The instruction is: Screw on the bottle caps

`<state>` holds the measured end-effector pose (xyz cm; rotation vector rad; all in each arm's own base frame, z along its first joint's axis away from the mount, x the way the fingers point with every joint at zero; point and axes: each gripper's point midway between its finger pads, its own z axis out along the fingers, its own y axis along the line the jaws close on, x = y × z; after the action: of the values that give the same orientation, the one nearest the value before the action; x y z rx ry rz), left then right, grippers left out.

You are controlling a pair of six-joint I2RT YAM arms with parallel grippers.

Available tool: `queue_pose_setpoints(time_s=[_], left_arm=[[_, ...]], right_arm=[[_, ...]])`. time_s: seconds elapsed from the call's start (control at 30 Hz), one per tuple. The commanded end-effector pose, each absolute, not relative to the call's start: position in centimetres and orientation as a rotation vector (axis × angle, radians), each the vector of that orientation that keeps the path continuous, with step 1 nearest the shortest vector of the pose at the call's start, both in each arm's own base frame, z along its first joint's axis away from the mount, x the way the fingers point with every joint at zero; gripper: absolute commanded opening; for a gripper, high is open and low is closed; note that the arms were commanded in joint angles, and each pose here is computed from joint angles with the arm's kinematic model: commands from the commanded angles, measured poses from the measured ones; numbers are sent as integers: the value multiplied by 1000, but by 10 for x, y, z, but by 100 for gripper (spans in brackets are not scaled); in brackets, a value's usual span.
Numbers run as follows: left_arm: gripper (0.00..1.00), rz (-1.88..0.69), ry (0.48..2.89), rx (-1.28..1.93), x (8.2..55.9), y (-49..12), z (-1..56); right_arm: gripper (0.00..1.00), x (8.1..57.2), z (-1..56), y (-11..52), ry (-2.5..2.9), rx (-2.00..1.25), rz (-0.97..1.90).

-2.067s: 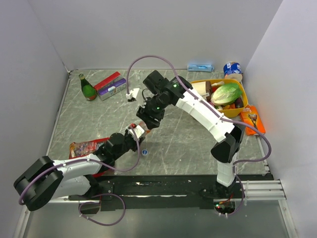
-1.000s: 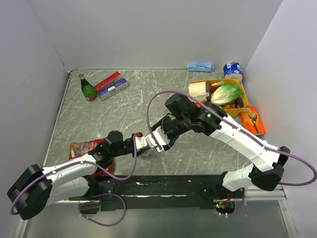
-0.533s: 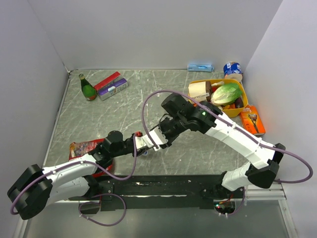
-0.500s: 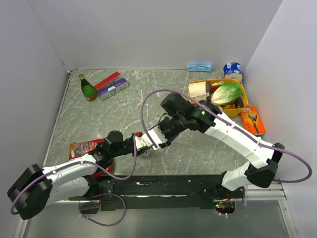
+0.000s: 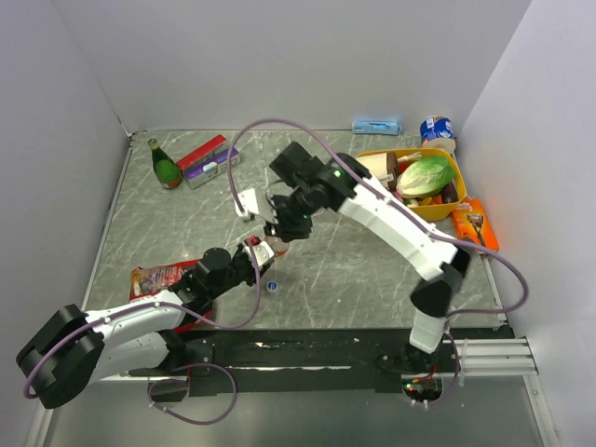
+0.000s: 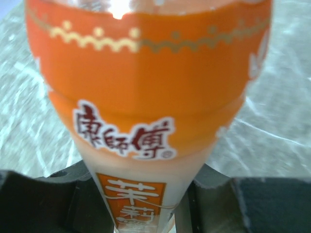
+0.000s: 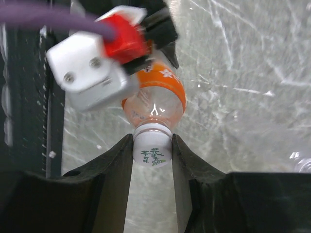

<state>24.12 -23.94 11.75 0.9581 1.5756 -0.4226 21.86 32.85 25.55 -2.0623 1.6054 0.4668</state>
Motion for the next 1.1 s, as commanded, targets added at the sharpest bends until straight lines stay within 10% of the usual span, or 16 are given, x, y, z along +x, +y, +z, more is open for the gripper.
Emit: queue_pose_setpoints(time_s=[0.0, 1.07], left_arm=[[1, -454, 1377, 716, 264, -249, 193], [1, -589, 1587, 622, 260, -258, 151]], right_arm=[[24, 201, 242, 324, 2026, -1962, 663], [54, 218, 249, 331, 2124, -1827, 594]])
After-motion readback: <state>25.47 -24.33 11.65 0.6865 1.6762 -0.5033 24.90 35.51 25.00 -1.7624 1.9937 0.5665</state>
